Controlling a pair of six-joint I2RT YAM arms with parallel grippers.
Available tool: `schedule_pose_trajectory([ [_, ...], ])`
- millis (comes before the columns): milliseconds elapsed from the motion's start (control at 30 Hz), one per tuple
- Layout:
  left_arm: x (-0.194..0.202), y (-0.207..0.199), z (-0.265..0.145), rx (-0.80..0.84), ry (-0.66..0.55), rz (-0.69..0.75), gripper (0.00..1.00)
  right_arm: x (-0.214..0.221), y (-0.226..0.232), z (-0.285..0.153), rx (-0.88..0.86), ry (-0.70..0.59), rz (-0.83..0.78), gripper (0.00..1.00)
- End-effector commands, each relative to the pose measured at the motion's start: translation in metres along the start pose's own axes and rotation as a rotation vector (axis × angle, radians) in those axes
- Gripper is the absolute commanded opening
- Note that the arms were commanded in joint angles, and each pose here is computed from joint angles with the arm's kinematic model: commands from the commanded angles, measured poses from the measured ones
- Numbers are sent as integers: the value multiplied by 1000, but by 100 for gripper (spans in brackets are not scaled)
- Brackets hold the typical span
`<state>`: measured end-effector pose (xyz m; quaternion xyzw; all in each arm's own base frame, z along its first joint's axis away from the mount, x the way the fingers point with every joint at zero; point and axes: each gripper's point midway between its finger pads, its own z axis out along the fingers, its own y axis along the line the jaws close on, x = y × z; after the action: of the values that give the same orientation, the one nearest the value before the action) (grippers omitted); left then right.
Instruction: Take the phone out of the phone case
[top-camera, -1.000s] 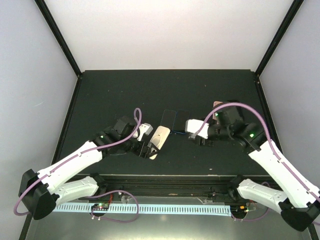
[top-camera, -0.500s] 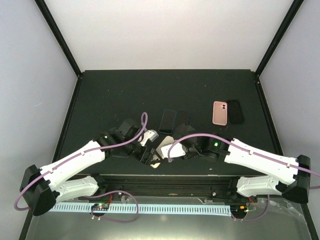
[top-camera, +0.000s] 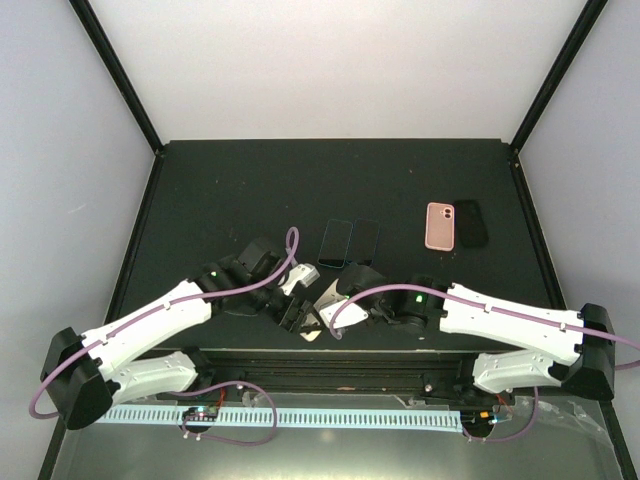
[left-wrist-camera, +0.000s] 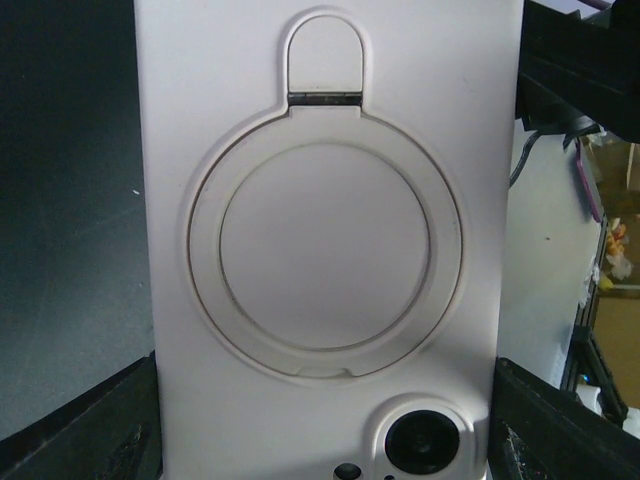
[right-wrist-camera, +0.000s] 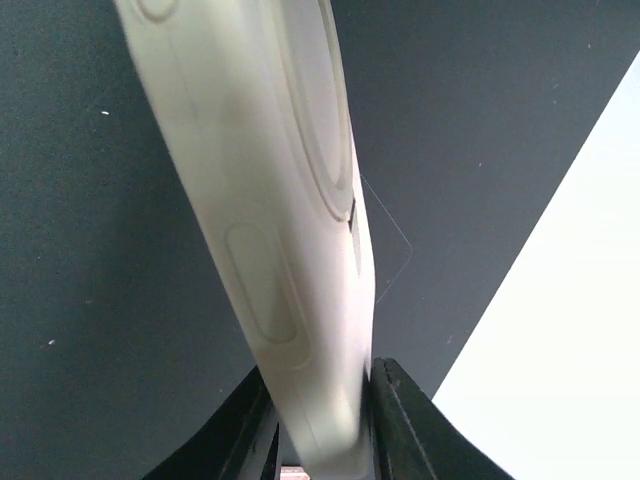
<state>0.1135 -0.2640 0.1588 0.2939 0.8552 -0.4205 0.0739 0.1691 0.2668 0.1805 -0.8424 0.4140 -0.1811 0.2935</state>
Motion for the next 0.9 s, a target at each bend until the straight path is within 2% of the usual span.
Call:
schedule_pose_trajectory([
  [0,-20,-28,-10,74,-41,96,42,2,-1,1,27,21,-29,24],
  [133,-20,-27,-10,68,-31,104,48,2,-2,0,38,22,-34,14],
  [233,-23,-25,-13,39,-47,121,73,4,-1,-1,44,27,-43,8],
  [367,-37,-19,-27,-39,-122,123,95,6,-2,-5,55,16,-12,4],
  [400,-43,-15,-34,-78,-146,111,97,6,-3,-9,54,0,7,3],
  [500,-71,-7,-69,-221,-295,101,99,8,-4,-18,34,-42,77,2],
  [567,-91,-14,-98,-258,-453,124,99,13,0,-18,17,-48,112,2],
  [633,-104,-34,-123,-222,-614,184,99,20,3,-16,18,-48,160,1],
  [733,-113,-57,-145,-150,-777,266,99,32,0,-17,-10,-115,350,1],
  [867,-112,-70,-155,-54,-941,369,99,44,-13,-36,-115,-305,691,1],
])
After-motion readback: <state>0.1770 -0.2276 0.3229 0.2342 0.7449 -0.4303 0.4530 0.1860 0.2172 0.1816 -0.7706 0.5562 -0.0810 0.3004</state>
